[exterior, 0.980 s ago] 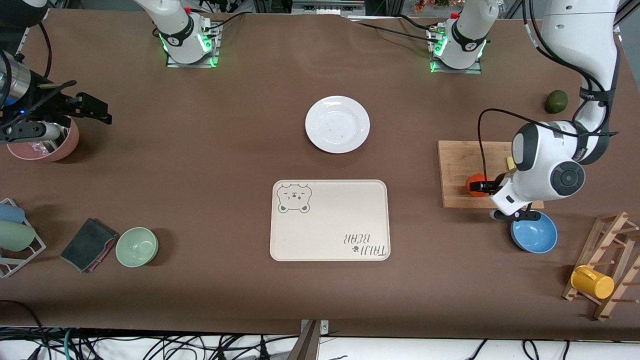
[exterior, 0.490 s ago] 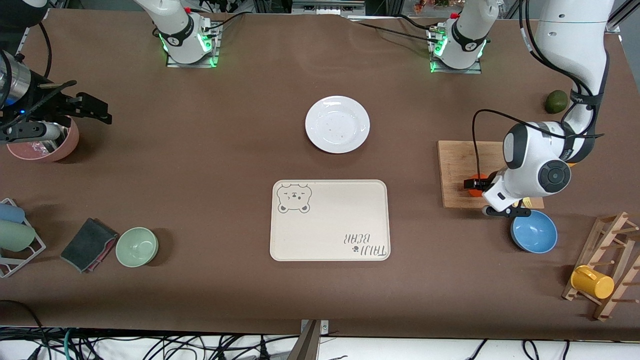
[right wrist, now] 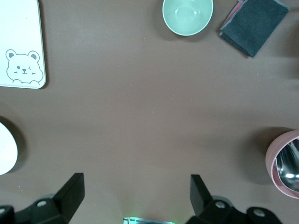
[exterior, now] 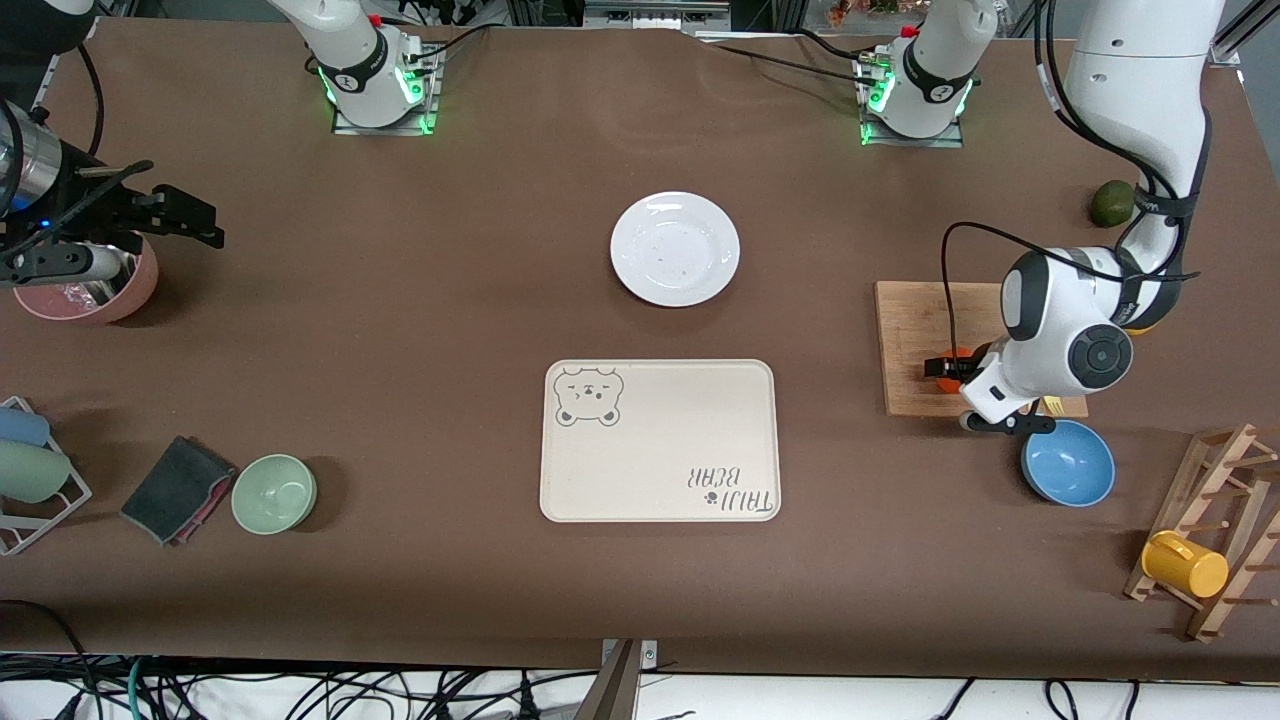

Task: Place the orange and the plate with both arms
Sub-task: 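Close the left gripper on the orange and lift it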

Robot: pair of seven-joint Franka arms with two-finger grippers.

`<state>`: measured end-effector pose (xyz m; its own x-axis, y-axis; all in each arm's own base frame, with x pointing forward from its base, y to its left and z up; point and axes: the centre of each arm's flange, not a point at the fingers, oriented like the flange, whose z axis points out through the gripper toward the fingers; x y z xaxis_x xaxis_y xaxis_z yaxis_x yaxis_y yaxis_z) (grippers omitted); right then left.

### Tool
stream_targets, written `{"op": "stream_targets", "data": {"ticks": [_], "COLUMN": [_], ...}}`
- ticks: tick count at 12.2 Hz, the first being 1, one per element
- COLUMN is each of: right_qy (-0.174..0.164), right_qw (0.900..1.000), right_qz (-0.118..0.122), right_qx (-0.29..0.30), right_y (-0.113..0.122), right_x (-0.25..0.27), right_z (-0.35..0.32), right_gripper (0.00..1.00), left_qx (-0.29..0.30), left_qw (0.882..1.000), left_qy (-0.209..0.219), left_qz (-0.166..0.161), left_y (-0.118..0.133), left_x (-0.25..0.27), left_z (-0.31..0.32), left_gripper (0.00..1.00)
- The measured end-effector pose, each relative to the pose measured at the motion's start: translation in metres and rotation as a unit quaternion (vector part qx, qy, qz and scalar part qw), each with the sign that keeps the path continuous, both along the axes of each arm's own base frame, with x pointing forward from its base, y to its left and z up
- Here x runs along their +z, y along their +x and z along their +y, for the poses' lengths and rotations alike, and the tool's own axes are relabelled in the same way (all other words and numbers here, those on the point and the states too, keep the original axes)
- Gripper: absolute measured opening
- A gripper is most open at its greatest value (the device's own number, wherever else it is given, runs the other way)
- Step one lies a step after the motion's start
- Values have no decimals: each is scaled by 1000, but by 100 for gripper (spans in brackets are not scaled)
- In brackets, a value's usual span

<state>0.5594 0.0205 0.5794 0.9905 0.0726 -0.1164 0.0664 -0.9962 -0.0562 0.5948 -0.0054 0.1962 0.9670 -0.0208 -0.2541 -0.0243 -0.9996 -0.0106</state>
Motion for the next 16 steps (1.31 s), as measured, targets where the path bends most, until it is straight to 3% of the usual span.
{"op": "stream_targets", "data": {"ticks": [3, 5, 7, 12, 16], "right_qy": [1, 1, 2, 2, 2], "right_qw": [1000, 1000, 1000, 1000, 1000], "right_qz": [0, 1, 1, 1, 1], "right_qx": [0, -2, -2, -2, -2], "right_y": [0, 0, 0, 0, 0], "right_x": [0, -1, -1, -1, -1], "right_z": [0, -2, -2, -1, -1], "right_gripper": [100, 100, 100, 100, 100], "left_qx": [-1, -2, -2, -2, -9], "left_qw": [1000, 1000, 1000, 1000, 1000], "left_qy": [0, 0, 0, 0, -14], "left_qz": [3, 7, 7, 6, 7], "left_y": [-1, -2, -2, -1, 6], "left_x": [-6, -11, -11, -10, 12], "left_z": [-2, -1, -1, -5, -58], "left_gripper": [98, 82, 78, 78, 78]}}
